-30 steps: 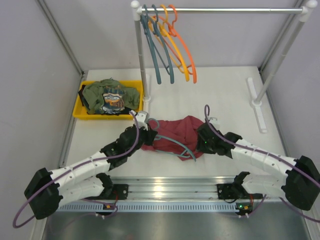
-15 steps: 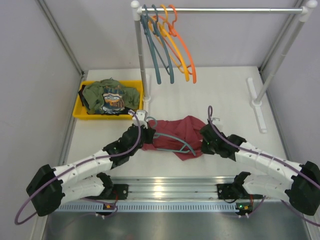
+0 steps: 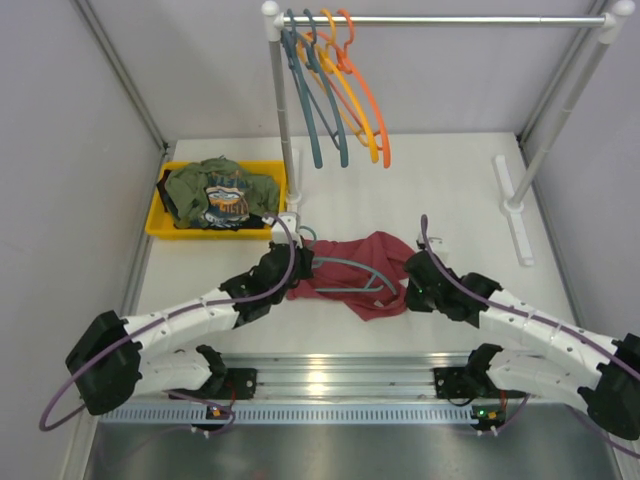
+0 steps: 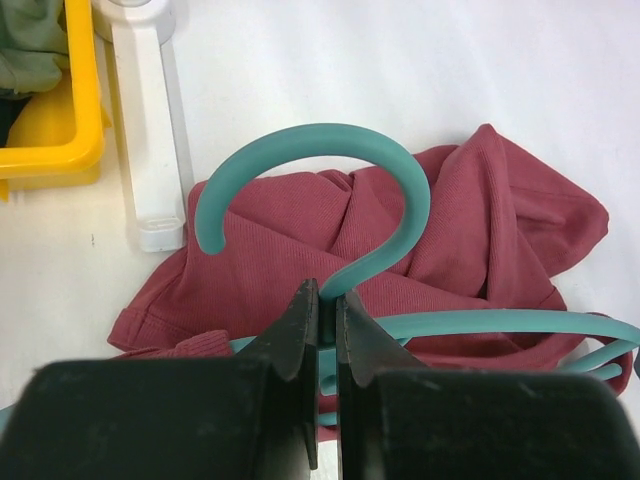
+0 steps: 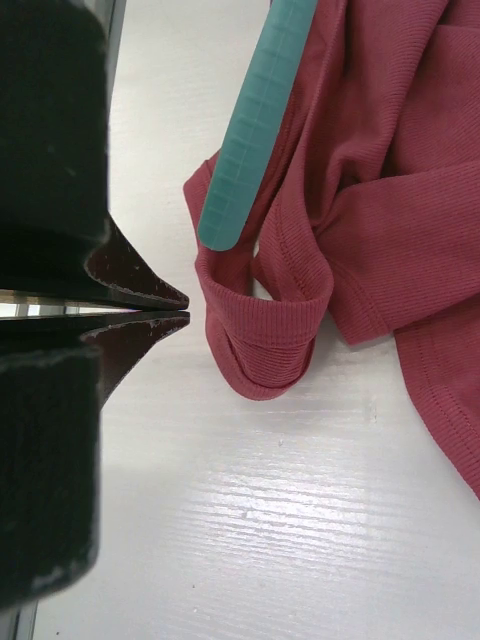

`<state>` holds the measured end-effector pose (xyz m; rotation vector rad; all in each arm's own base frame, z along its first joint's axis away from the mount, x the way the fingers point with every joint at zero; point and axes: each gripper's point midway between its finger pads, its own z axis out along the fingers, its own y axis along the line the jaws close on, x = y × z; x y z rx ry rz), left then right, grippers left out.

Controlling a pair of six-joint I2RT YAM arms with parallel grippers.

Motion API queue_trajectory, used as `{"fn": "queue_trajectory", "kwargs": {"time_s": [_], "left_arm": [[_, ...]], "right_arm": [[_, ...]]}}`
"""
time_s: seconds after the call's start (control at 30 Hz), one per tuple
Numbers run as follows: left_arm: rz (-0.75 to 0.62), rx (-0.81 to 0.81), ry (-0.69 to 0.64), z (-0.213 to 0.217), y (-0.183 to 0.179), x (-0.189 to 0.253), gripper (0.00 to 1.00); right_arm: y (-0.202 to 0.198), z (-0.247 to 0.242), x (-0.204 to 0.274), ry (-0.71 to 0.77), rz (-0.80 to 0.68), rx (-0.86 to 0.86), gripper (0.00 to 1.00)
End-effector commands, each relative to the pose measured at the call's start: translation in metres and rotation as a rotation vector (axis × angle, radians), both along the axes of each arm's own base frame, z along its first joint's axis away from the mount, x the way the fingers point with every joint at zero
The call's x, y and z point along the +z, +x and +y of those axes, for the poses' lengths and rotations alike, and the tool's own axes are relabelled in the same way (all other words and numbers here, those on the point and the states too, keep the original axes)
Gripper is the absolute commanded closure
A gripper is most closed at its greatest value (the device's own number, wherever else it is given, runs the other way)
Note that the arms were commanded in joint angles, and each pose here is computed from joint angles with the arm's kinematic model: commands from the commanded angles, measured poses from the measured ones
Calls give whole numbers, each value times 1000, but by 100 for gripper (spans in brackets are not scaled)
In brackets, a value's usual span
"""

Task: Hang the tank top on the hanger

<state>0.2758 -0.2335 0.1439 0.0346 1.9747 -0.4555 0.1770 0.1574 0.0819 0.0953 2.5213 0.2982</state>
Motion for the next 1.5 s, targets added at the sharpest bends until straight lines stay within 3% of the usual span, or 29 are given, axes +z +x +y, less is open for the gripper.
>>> {"fn": "queue_trajectory", "kwargs": {"time_s": [0.0, 0.13, 0.37, 0.7, 0.77, 0.93, 1.03, 1.1, 1.47], "left_arm": [[-36, 21, -42, -7, 7, 20, 100], [-25, 35, -29, -4, 5, 12, 100], [-10, 46, 1, -6, 7, 2, 100], [-7, 42, 14, -9, 5, -5, 100], [-11, 41, 14, -11, 5, -4, 100], [-14, 44, 24, -13, 3, -6, 100], [-24, 53, 30, -14, 3, -4, 100], [-33, 57, 33, -14, 3, -2, 100], [-84, 52, 39, -26, -1, 16, 100]], "right_arm": [[5, 4, 13, 3, -40, 7, 100], [10, 8, 18, 3, -47, 8, 100], [14, 11, 17, -11, -41, 1, 74], [28, 20, 10, -45, -37, 1, 61], [29, 22, 7, -47, -34, 2, 62], [30, 19, -3, -95, -13, -2, 76], [29, 19, -1, -105, -15, 4, 93], [28, 20, 3, -103, -20, 10, 99], [31, 58, 56, -29, -78, 107, 100]]}}
